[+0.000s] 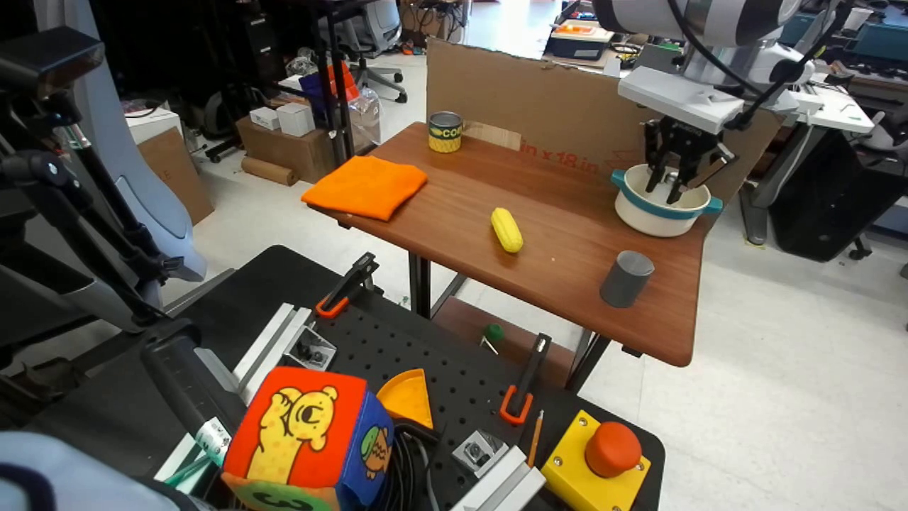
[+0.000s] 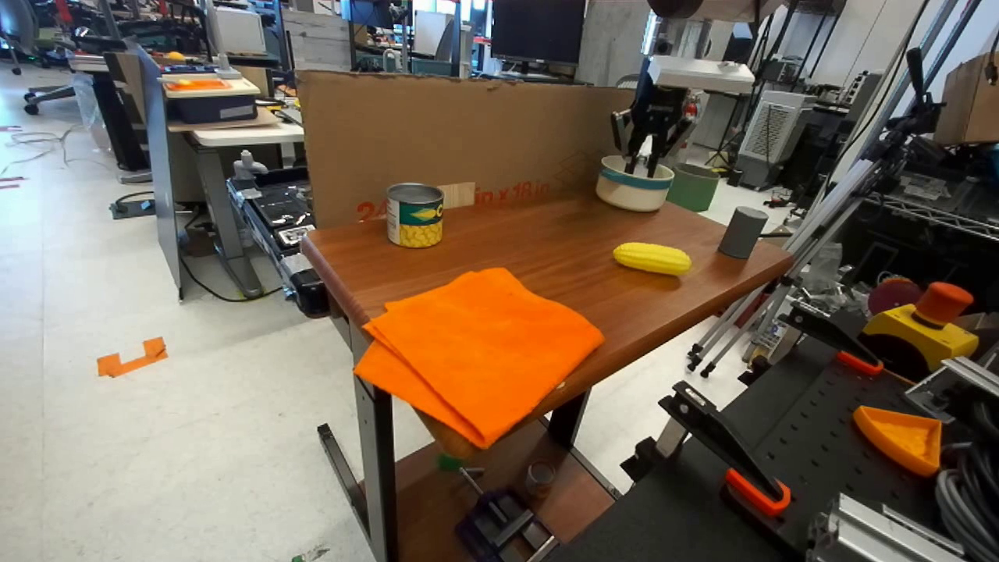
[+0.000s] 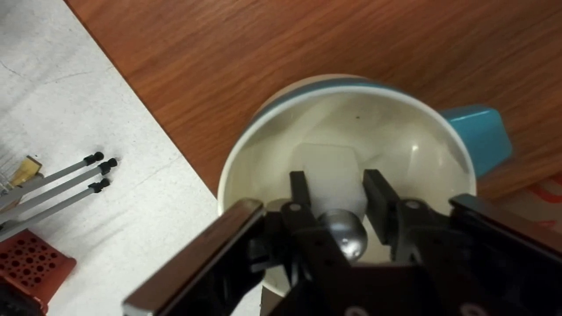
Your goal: Pick up the white salt cellar from the bowl and put it on the table.
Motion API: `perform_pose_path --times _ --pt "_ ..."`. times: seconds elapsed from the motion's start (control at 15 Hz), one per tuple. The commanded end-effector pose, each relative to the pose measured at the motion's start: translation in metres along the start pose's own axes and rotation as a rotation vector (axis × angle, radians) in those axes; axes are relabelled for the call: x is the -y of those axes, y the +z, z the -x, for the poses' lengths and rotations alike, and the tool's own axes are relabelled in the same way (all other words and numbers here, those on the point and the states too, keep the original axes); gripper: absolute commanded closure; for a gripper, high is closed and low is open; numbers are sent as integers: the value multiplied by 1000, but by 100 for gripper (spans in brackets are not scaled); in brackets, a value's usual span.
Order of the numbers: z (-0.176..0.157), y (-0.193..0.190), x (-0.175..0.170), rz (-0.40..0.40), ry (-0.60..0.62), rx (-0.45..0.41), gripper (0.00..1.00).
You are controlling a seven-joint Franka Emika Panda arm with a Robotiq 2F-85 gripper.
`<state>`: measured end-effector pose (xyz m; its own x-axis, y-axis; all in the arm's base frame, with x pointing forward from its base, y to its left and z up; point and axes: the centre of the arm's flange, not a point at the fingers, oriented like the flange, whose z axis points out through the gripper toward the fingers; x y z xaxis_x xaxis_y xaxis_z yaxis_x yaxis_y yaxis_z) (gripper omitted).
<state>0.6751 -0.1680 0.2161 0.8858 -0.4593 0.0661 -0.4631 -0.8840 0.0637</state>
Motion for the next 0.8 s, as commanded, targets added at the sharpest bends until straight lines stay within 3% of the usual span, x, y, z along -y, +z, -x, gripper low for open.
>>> perform_pose_path --times 0.0,0.47,0.73 --pt "1 -16 5 3 -20 -39 83" --pt "72 -112 18 -165 -240 -272 83" --pt "129 -136 32 -214 -379 -228 83"
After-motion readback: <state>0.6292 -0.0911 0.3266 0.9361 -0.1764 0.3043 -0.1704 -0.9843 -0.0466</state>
